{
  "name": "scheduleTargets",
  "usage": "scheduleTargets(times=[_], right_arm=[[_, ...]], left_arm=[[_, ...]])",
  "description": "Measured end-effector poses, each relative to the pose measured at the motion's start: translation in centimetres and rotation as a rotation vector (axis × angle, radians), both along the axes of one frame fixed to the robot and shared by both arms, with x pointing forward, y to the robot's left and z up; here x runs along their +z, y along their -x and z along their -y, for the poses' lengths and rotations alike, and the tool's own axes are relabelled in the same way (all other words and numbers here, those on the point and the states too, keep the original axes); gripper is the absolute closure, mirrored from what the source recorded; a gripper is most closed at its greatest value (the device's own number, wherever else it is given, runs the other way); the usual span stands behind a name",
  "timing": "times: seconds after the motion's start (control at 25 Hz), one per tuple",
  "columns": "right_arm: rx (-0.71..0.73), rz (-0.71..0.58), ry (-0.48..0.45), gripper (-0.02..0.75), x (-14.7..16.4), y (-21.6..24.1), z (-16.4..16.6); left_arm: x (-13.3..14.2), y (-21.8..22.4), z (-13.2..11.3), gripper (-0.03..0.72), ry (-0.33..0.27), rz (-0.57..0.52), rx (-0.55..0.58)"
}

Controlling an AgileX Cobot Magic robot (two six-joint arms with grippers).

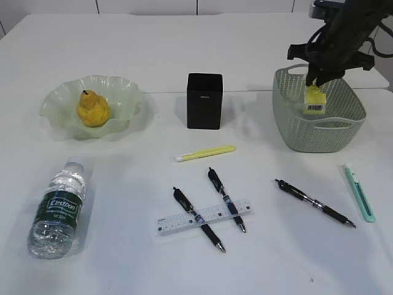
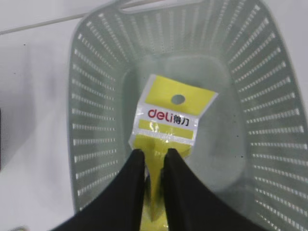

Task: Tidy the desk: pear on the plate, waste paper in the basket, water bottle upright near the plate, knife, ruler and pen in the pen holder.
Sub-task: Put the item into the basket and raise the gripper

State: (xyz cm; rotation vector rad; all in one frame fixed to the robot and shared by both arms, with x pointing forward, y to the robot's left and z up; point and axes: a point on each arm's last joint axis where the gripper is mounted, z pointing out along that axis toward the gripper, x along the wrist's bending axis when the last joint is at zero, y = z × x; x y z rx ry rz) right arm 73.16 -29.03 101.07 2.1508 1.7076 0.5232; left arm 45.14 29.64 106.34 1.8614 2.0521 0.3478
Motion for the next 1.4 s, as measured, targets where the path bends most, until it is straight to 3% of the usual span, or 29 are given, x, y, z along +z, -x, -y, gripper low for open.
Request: scheduleTargets(times=[0.2,0.32,0.8,1.16,1.4], right_arm=[[-0.008,-0.007,-0.004,0.377,-0.9,-0.6,0.0],[-0.009,0.001,-0.004,0.307,-0.4,-0.7,0.0],[0.022,-0.099,0.017,0.287,2.0,0.5,0.0],[0.042,-0.06,0.025,0.286,7.3,3.1,0.1],[0.094,-0.145,0.046,0.285,7.4,6.5,-0.3]], left_arm=[[0.0,0.0,0.0,0.222,0.005,0.0,0.001],[0.0,0.0,0.0,0.222,0.005,0.0,0.001],[0.0,-0.2,0.0,0.222,0.004,0.015,0.002],[0.1,-0.2,0.0,0.222,0.004,0.02,0.002],[0.1,-0.2,0.0,0.222,0.004,0.02,0.002]])
